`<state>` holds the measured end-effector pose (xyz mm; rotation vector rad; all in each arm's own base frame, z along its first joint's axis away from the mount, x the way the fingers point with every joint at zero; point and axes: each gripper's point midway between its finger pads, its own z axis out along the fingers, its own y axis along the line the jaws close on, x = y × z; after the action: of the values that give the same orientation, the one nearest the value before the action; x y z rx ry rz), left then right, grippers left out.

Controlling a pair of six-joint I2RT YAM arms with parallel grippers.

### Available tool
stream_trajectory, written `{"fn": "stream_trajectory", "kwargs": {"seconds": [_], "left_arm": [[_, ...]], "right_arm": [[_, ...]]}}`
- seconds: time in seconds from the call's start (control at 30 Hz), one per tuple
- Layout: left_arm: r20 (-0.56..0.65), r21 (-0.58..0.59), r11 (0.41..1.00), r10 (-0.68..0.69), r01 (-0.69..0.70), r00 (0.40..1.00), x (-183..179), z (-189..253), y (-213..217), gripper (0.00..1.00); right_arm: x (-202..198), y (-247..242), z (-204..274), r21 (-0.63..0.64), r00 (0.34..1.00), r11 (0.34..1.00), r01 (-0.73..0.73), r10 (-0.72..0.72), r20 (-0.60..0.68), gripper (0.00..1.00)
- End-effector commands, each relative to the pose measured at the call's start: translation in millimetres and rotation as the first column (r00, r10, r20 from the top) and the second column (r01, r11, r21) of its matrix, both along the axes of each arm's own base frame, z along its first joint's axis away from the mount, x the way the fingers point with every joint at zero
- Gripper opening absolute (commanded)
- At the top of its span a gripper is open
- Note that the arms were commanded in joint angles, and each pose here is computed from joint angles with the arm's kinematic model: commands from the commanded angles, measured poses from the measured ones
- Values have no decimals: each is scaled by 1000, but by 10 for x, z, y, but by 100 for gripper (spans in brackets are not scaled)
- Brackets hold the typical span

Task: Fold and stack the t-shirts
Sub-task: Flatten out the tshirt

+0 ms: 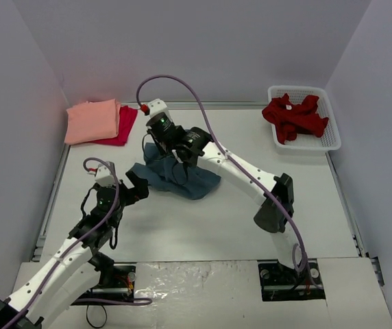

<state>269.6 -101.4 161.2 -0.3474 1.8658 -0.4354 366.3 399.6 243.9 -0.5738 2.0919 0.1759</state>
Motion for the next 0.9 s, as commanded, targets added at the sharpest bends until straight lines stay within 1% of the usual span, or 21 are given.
{"fn": "stream_trajectory", "kwargs": {"seconds": [0.0,0.1,0.17,0.23,0.27,0.3,0.37,0.4,0.43,0.47,0.5,0.57,0.6,0.67,0.7,0.8,0.83,0.87], "left_arm": [[10,48,998,49,-50,999,-40,127,149,94],[18,63,996,61,-62,998,-68,142,202,94],[16,70,996,59,-60,998,-69,130,204,94],[10,71,996,55,-56,998,-67,111,194,94],[3,71,996,55,-55,999,-59,83,185,94],[-2,72,996,52,-52,999,-57,64,178,94],[-7,68,996,49,-49,999,-44,37,161,94],[-11,69,996,50,-49,999,-43,15,162,94],[-14,67,997,49,-48,999,-42,-12,155,94],[-13,63,997,52,-51,999,-37,-12,154,94],[-16,61,997,52,-51,999,-36,-27,150,94],[-16,59,997,55,-54,998,-22,-26,147,94],[-19,59,997,57,-56,998,-19,-34,150,94],[-21,57,997,52,-51,998,-13,-33,132,94],[-25,55,997,50,-49,998,-13,-41,125,94],[-29,55,997,51,-49,998,-17,-55,129,94],[-32,56,997,51,-49,998,-23,-60,129,94],[-33,58,997,52,-50,998,-27,-59,135,94]], "right_arm": [[69,158,427,51,997,998,-39,35,71,0],[198,82,619,52,991,999,18,-24,133,0],[347,-127,702,25,977,994,109,-112,183,0],[444,-296,688,9,968,986,165,-164,192,0],[533,-462,706,14,960,979,205,-204,192,0],[550,-539,559,-15,962,976,219,-214,171,0],[597,-739,478,-25,960,969,247,-241,145,0],[587,-765,405,-26,964,970,241,-237,121,4],[551,-796,205,-59,971,972,228,-223,84,19],[514,-792,158,-57,978,977,204,-201,60,26],[495,-803,70,-72,980,978,197,-194,43,42],[429,-804,-161,-105,985,979,173,-175,-4,48],[409,-785,-223,-108,985,980,168,-171,-16,52],[383,-751,-416,-132,986,979,153,-161,-48,54],[366,-688,-534,-140,987,981,132,-143,-71,57],[356,-549,-631,-136,989,985,102,-115,-89,64],[337,-478,-724,-144,989,986,87,-102,-103,65],[339,-415,-712,-131,990,988,78,-92,-104,65]]}}
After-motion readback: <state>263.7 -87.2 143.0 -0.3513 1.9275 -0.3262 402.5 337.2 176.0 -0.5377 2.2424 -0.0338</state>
